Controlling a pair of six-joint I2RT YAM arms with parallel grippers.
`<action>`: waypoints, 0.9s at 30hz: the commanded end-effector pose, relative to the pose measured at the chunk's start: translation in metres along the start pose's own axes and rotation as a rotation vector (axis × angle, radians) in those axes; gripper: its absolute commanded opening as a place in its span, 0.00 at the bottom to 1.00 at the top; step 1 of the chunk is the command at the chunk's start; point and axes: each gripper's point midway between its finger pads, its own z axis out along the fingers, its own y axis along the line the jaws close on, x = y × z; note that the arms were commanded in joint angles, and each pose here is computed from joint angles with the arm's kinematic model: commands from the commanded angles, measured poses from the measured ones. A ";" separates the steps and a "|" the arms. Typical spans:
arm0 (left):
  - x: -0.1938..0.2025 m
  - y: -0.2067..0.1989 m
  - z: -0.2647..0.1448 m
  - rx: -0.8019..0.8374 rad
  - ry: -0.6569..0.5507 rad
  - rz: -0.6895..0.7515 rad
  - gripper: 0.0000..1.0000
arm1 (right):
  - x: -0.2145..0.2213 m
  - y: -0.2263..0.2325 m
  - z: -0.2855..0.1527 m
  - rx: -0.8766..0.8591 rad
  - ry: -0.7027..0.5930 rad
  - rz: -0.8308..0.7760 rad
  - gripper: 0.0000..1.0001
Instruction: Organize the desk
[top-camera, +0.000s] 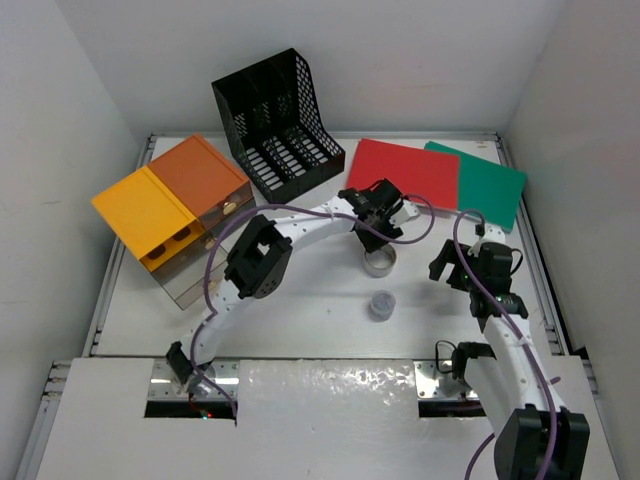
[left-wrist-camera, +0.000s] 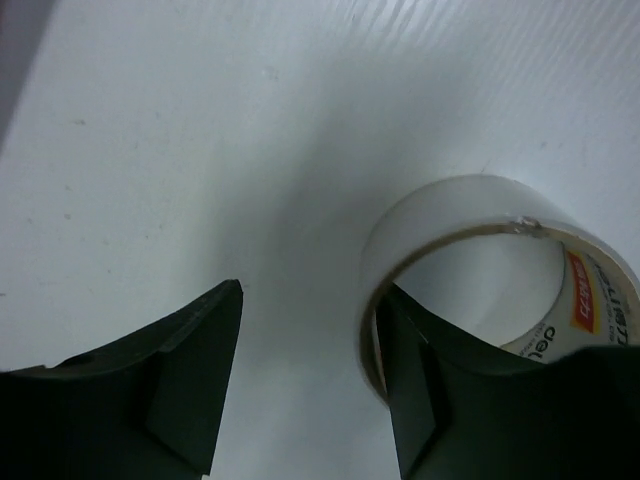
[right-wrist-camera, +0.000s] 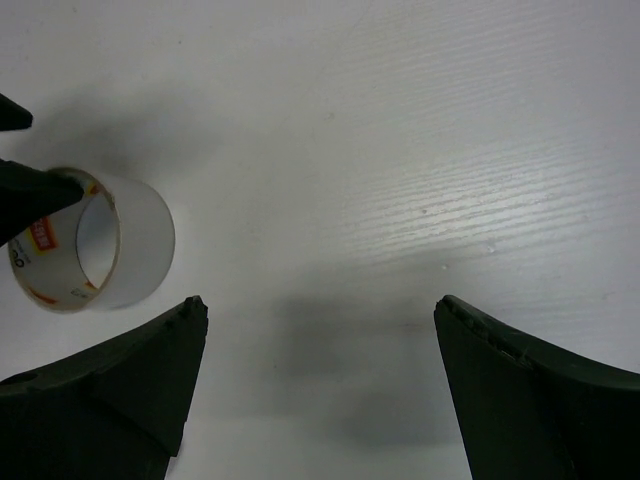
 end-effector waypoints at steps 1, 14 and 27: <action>-0.011 -0.008 -0.003 0.049 -0.070 -0.036 0.52 | -0.010 0.000 0.000 0.001 -0.046 -0.012 0.91; -0.041 0.037 -0.154 0.031 -0.238 -0.122 0.00 | -0.011 -0.001 -0.002 0.006 -0.069 -0.005 0.92; 0.222 0.168 -0.415 -0.529 -0.113 -0.437 0.00 | -0.021 0.007 -0.009 -0.035 -0.122 -0.003 0.92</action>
